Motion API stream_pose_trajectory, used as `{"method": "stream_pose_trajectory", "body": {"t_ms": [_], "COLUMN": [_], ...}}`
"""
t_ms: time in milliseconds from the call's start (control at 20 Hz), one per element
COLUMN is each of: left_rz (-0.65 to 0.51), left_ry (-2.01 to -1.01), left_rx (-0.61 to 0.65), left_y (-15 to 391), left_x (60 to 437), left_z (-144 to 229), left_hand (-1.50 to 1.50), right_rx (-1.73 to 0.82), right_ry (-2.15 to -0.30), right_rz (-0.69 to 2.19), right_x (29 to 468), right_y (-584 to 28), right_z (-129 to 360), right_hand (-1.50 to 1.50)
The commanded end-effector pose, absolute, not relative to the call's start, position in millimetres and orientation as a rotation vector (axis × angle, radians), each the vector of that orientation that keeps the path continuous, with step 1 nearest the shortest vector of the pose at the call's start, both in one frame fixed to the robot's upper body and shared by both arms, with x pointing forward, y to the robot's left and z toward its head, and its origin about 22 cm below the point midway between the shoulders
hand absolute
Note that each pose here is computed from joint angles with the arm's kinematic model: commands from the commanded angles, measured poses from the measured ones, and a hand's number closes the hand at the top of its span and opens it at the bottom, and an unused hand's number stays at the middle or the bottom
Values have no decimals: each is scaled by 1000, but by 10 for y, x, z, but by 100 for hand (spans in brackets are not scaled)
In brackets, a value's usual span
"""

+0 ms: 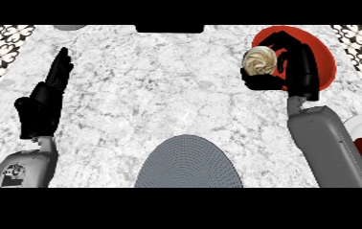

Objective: Pick the cupcake from the placemat and place it in the bowl

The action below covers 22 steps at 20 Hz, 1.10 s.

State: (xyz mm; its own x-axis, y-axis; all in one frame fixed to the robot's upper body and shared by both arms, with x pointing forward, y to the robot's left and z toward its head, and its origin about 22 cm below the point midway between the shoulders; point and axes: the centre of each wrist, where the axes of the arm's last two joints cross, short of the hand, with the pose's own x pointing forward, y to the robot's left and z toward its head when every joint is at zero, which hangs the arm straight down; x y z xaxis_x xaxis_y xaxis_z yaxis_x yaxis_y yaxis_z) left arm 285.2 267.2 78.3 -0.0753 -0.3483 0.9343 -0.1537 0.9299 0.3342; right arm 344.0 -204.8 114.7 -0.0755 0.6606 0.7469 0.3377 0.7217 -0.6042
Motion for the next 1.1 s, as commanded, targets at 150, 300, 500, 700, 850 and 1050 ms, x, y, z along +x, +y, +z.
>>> {"method": "stream_pose_trajectory", "body": {"t_ms": [150,300,500,700,850,1050], "left_rz": [-163,-183,-206,-216,-200,-231], "left_ry": [-1662,-1658,-1686,-1677,-1677,-1703], "left_rx": [378,367,346,329,351,329], "left_y": [2569,2623,2596,2468,2400,2519], "left_x": [2937,2956,2920,2886,2984,2994], "left_z": [836,844,834,826,881,939], "left_hand": [0,0,0,0,0,0], "right_rx": [-1024,-1177,-1268,-1293,-1154,-1043], "right_ry": [-1645,-1608,-1550,-1487,-1485,-1438], "right_rz": [325,394,377,370,273,287], "right_x": [3936,3938,4089,4127,4140,4107], "right_y": [-2748,-3146,-3403,-3560,-3594,-3707], "right_z": [1034,890,844,728,697,633], "right_hand": [150,150,150,150,150,-150]}}
